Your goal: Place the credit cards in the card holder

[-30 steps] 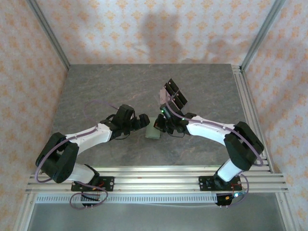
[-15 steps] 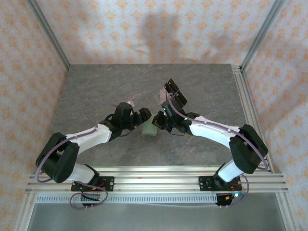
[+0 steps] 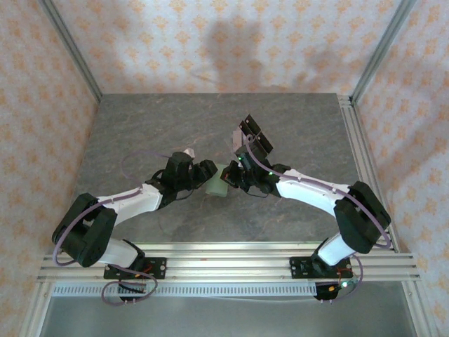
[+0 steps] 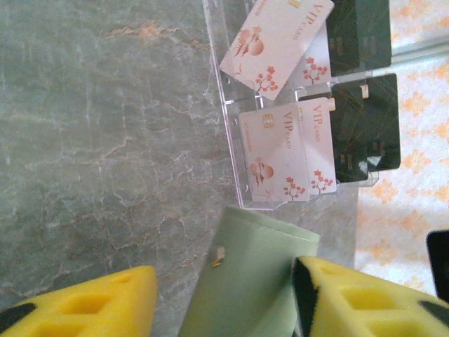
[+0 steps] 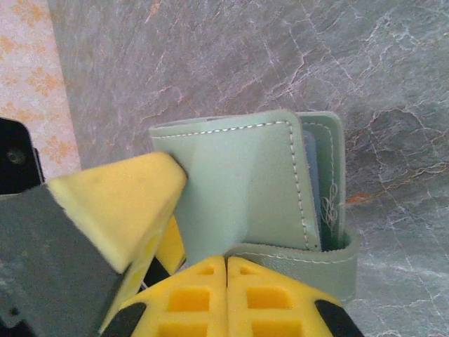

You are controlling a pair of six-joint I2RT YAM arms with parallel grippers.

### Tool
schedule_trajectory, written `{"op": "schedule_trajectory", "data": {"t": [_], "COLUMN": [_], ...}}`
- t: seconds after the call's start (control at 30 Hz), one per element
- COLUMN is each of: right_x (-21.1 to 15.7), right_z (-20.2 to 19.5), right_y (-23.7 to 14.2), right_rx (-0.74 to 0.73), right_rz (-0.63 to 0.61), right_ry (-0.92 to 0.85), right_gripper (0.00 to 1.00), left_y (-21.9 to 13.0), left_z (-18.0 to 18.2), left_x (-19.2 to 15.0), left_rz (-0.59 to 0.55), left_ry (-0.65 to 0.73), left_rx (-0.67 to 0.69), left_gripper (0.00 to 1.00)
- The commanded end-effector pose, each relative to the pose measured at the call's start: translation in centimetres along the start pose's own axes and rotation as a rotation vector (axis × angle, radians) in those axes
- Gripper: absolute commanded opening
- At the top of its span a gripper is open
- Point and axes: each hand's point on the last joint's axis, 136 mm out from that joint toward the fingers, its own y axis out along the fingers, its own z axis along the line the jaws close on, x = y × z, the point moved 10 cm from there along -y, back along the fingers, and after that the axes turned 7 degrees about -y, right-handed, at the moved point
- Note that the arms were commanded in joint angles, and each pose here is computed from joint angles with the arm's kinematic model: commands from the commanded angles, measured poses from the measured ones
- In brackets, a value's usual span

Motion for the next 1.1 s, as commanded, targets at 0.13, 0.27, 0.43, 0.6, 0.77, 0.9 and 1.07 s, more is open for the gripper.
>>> {"op": "schedule_trajectory", "data": {"t": [0.13, 0.27, 0.43, 0.6, 0.77, 0.9, 1.07], "right_x": [0.5, 0.7, 0.9, 0.8, 1.2, 1.2, 1.2], "right_z": [0.3, -0.5, -1.7, -2.7, -1.2, 0.6, 1.9], "right_y": [-0.7, -1.4, -2.9, -3.7, -3.2, -2.6, -1.4], "right_rx": [0.039, 0.023, -0.025, -0.071, -0.049, -0.072, -0.086], "right_rz": [-0.029, -0.042, -0.070, -0.084, -0.024, 0.001, 0.019], "right_ry": [-0.001, 0.003, -0.001, -0.016, -0.076, -0.145, -0.175], "right_gripper": [0.00, 0.00, 0.00, 0.00, 0.38, 0.42, 0.46], "left_y": [-0.5, -0.8, -1.7, -2.7, -3.2, -3.1, -3.0], "left_z": [-0.3, -0.1, 0.2, -0.1, -0.6, -0.9, -1.3], "left_x": [0.5, 0.6, 0.7, 0.9, 0.8, 0.7, 0.5], "left_rz": [-0.051, -0.072, -0.130, -0.160, -0.171, -0.165, -0.160], "left_ry": [0.007, 0.026, 0.075, 0.134, 0.191, 0.204, 0.213], "left_rx": [-0.018, 0.005, 0.040, 0.052, 0.047, 0.050, 0.038], "left_gripper": [0.08, 0.00, 0.00, 0.00, 0.00, 0.00, 0.00]}}
